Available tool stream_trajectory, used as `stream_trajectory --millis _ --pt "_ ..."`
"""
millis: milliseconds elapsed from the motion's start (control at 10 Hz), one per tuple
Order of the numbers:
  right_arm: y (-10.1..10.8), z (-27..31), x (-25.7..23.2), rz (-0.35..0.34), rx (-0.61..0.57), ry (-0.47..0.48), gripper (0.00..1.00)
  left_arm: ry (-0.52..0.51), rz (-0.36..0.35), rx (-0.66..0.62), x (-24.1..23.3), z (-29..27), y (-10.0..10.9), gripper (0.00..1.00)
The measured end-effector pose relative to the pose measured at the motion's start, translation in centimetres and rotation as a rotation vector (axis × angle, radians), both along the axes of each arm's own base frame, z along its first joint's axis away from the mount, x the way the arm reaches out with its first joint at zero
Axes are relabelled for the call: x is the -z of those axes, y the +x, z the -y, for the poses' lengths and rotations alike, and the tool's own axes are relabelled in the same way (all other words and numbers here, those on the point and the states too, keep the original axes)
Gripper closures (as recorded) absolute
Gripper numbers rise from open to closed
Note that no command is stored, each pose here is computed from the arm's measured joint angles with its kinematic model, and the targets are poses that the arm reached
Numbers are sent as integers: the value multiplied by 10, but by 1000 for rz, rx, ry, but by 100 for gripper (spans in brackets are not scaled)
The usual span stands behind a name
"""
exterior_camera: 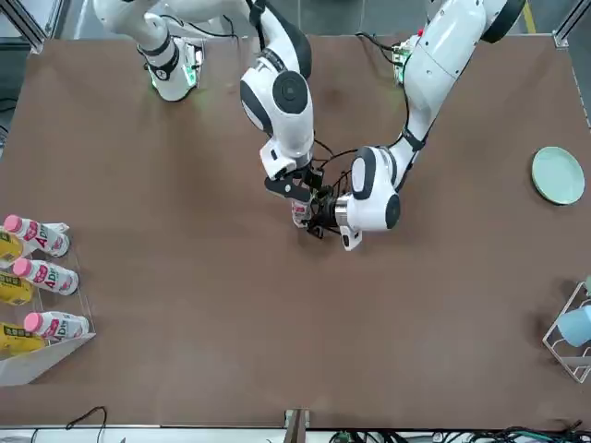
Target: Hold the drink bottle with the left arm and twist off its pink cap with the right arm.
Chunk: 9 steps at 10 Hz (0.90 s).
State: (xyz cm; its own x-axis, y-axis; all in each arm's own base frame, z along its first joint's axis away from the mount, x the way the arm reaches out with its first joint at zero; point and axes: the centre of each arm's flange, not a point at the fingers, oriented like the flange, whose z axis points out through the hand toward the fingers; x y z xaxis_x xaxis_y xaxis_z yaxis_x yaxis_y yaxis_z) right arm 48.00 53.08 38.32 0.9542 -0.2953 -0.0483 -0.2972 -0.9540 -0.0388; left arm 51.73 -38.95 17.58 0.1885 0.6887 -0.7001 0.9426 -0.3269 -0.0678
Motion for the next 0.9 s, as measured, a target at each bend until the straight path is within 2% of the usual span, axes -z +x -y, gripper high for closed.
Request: stream_trajectory --millis 600,900 --pt "1 -1 15 -12 1 -13 26 0 0 0 0 0 0 40" --pt "1 -1 15 -12 1 -13 30 -1 -2 1 0 0 0 40"
